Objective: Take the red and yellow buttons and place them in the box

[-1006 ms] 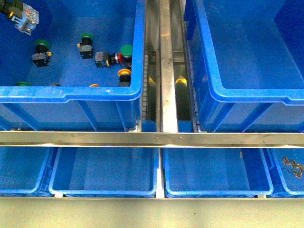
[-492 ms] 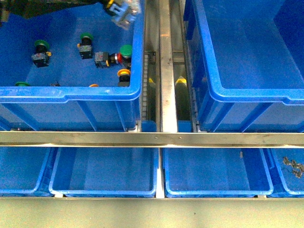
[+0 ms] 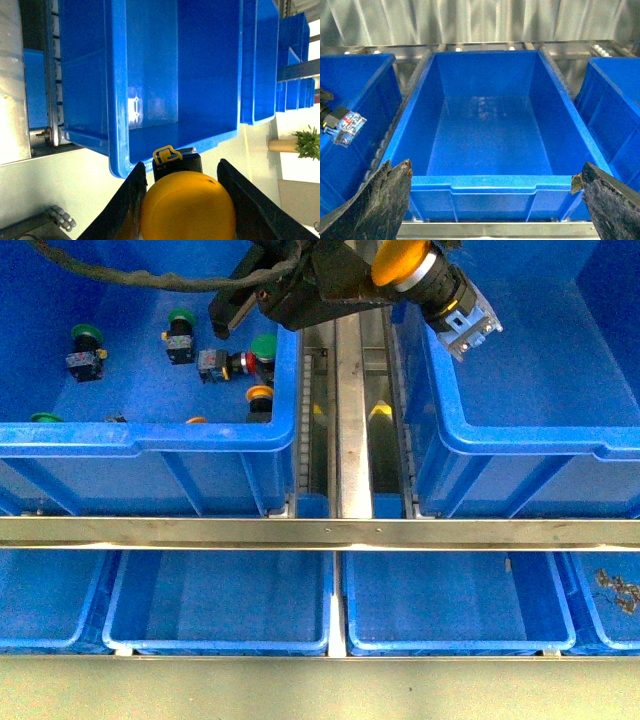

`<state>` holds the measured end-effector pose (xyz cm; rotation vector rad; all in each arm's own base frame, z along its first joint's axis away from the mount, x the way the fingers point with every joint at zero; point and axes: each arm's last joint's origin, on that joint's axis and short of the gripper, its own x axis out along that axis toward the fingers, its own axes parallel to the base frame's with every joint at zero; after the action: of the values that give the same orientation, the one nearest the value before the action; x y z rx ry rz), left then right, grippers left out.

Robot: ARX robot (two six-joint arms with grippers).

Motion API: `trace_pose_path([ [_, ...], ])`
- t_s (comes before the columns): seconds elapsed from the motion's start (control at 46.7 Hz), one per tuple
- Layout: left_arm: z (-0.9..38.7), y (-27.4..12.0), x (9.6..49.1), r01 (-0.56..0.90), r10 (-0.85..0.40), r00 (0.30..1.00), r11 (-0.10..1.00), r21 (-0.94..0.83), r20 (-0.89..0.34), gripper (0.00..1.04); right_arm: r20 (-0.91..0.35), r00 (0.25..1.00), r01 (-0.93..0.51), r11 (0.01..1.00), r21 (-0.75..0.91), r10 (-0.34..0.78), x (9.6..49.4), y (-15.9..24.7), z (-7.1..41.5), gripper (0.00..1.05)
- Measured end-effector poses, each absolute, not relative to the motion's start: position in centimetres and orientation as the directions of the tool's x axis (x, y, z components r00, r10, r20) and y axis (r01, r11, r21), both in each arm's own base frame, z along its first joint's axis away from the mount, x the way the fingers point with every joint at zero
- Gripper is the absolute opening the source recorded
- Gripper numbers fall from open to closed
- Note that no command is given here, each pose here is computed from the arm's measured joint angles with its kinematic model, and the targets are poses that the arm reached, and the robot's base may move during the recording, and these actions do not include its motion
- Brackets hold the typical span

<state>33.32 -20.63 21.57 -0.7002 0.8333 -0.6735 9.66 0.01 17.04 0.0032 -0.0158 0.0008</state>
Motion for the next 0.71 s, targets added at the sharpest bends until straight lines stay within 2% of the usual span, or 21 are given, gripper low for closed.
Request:
trace_pose_path([
  [0.107, 21.5, -21.0, 33.1, 0.255, -0.761, 0.494, 0.59, -0.766, -0.421, 0.34, 0.008, 1.0, 0.01, 1.0, 0.004, -0.01, 9.7, 0.0, 17.0, 0.99],
  [0.171, 21.5, -21.1, 33.0, 0.258, -0.759, 0.495, 0.593, -0.763, -0.422, 0.34, -0.164, 0.981, 0.105, 0.994, 0.004, -0.103, 9.9, 0.1, 16.8, 0.99],
  [0.257, 21.5, -21.1, 33.0, 0.256, -0.748, 0.505, 0.607, -0.753, -0.431, 0.34, -0.241, 0.961, 0.132, 0.991, -0.034, -0.136, 11.2, 0.4, 17.0, 0.99],
  [0.342, 21.5, -21.2, 33.0, 0.26, -0.746, 0.504, 0.612, -0.747, -0.435, 0.34, -0.244, 0.969, 0.033, 0.997, -0.07, -0.049, 13.5, 1.3, 17.3, 0.99],
  [0.492, 21.7, -21.2, 33.1, 0.266, -0.738, 0.513, 0.622, -0.737, -0.438, 0.34, -0.161, 0.975, -0.177, 0.97, -0.165, 0.151, 18.3, 4.3, 18.7, 0.99],
  [0.599, 21.9, -21.2, 33.2, 0.272, -0.736, 0.518, 0.625, -0.731, -0.436, 0.34, -0.148, 0.955, -0.285, 0.935, -0.21, 0.258, 20.0, 6.1, 18.8, 0.99],
  [0.706, 22.0, -21.1, 33.3, 0.274, -0.733, 0.52, 0.628, -0.728, -0.438, 0.34, -0.187, 0.915, -0.397, 0.88, -0.259, 0.357, 20.6, 8.0, 17.9, 0.99],
])
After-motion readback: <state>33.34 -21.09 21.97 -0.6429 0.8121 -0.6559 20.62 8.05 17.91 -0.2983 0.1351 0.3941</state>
